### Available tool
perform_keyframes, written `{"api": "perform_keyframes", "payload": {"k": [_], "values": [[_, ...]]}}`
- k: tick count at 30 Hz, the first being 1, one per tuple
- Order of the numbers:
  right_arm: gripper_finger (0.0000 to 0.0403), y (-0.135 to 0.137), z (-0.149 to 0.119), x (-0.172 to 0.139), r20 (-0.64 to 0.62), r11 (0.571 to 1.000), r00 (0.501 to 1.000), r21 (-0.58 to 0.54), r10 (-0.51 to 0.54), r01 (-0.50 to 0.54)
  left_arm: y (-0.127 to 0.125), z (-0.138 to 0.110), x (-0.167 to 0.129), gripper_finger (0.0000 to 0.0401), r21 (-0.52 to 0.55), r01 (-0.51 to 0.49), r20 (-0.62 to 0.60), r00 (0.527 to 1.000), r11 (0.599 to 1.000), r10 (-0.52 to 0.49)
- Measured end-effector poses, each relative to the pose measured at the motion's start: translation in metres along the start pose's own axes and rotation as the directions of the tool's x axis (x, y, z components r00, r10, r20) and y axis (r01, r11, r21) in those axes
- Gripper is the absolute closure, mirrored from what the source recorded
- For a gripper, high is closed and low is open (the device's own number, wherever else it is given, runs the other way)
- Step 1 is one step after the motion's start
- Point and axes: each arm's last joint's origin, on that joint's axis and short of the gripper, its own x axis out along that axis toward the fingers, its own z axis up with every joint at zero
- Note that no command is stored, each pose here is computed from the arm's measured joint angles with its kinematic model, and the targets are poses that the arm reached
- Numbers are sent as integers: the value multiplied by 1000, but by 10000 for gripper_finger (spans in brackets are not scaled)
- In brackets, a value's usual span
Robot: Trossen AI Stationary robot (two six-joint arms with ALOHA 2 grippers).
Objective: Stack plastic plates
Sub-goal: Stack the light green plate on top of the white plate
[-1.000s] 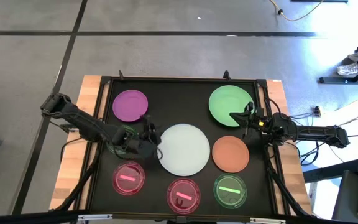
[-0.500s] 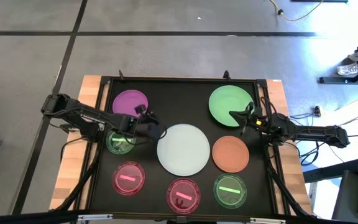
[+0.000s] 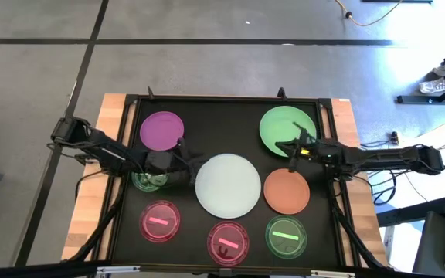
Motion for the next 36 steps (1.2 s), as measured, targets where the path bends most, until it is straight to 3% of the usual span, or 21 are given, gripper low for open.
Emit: {"api": "perform_keyframes", "payload": {"k": [10,20,24,30,36], "values": [[385,3,-14,30,-186,996,978,-15,-92,91,3,-12,-10,287,-20,19,-1,1000,1000,-19],[252,6,-25,54,-325,987,932,-79,-160,142,3,-12,-10,287,-26,17,-3,1000,1000,-17],[218,7,-27,59,-407,979,893,-142,-192,146,3,-12,-10,287,-27,17,-3,1000,999,-17],[210,4,-35,63,-443,956,851,-205,-282,210,3,-12,-10,287,-28,17,-3,1000,999,-17],[229,1,-40,63,-449,933,826,-265,-342,242,3,-12,-10,287,-28,17,-4,1000,999,-17]]}}
